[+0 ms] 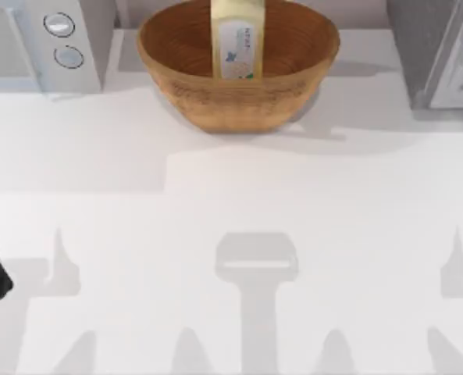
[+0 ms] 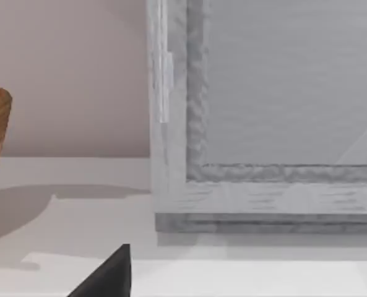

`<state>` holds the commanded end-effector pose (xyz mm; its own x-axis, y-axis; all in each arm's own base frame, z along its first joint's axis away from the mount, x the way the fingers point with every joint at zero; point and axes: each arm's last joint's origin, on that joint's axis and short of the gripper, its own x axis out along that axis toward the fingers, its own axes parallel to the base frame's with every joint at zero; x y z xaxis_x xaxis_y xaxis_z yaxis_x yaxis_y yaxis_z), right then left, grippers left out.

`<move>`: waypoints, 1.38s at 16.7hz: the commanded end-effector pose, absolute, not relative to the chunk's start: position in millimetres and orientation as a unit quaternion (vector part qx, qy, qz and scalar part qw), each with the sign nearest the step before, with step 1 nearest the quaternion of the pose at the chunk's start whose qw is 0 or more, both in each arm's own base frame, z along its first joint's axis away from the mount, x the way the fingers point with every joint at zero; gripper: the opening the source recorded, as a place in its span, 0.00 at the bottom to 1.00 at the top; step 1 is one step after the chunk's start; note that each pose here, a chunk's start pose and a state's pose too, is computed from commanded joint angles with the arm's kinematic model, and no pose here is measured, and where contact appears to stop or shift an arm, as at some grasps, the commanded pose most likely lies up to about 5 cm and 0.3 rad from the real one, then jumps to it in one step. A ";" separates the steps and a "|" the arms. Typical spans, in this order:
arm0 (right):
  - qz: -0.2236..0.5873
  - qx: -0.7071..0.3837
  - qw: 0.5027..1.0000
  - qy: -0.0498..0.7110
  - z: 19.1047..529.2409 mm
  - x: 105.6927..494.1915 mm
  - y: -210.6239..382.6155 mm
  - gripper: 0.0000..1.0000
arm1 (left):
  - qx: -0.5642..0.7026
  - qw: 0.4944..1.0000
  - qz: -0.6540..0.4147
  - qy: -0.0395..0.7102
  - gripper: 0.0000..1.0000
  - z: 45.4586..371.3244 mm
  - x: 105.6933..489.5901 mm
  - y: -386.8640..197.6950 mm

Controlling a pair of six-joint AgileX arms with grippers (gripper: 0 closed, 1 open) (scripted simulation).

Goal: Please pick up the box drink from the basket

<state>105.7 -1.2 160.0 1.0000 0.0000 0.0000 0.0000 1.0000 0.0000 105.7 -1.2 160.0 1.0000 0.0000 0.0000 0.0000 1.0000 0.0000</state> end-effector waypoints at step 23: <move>0.000 0.000 1.000 0.000 160.0 105.7 -1.2 1.00 | -0.016 1.000 -0.007 -0.006 1.00 259.5 321.5 -145.5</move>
<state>105.7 -1.2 160.0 1.0000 0.0000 0.0000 0.0000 1.0000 0.0000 321.5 -145.5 259.5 0.9998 -0.0134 0.0123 0.0138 0.9994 -0.0320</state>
